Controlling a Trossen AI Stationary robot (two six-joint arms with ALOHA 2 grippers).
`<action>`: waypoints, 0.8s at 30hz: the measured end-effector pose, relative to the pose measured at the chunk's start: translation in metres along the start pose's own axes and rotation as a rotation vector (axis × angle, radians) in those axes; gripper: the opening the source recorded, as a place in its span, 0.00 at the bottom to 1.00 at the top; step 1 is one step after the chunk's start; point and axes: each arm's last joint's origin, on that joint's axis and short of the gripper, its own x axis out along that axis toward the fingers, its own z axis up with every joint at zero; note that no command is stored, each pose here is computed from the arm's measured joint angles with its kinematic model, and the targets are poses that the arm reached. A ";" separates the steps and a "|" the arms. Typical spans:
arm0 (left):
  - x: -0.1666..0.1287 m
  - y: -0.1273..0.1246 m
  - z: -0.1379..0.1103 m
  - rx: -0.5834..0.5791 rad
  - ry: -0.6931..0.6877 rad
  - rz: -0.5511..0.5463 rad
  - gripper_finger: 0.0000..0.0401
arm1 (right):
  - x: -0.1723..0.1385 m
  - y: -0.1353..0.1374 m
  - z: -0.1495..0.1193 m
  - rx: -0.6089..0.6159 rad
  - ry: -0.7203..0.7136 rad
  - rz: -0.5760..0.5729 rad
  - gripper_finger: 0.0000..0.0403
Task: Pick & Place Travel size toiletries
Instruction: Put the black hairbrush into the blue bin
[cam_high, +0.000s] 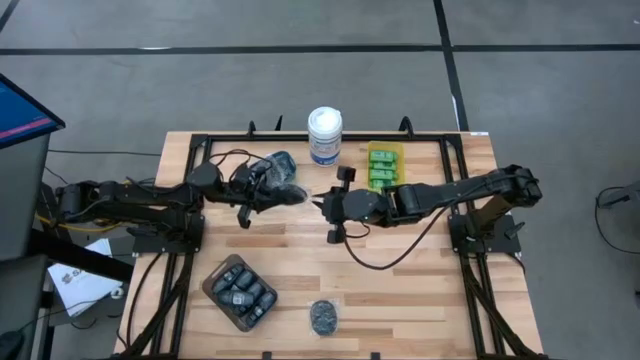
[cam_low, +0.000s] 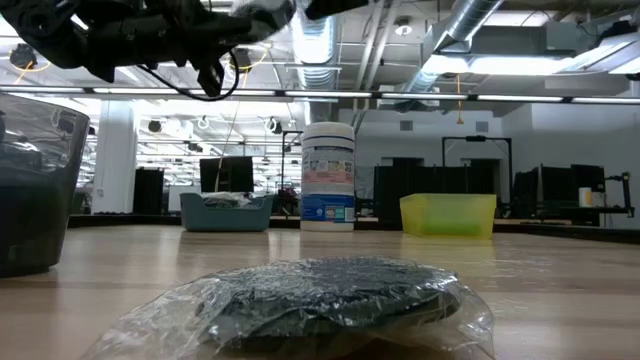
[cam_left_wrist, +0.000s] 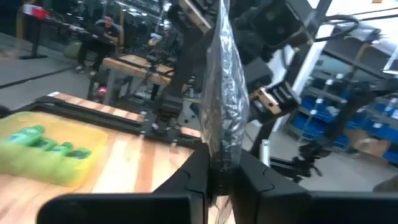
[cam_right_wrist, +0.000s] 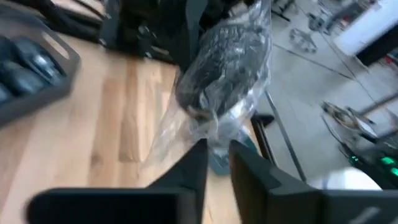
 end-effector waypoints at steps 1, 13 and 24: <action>-0.001 0.002 0.000 0.006 0.002 0.015 0.06 | -0.001 0.001 -0.001 -0.003 0.017 -0.014 0.16; -0.025 0.054 -0.008 0.006 0.091 0.587 0.05 | -0.008 0.009 -0.013 0.020 0.145 -0.078 0.52; -0.057 0.078 -0.035 -0.101 0.158 0.900 0.06 | -0.008 0.009 -0.017 0.053 0.178 -0.078 0.51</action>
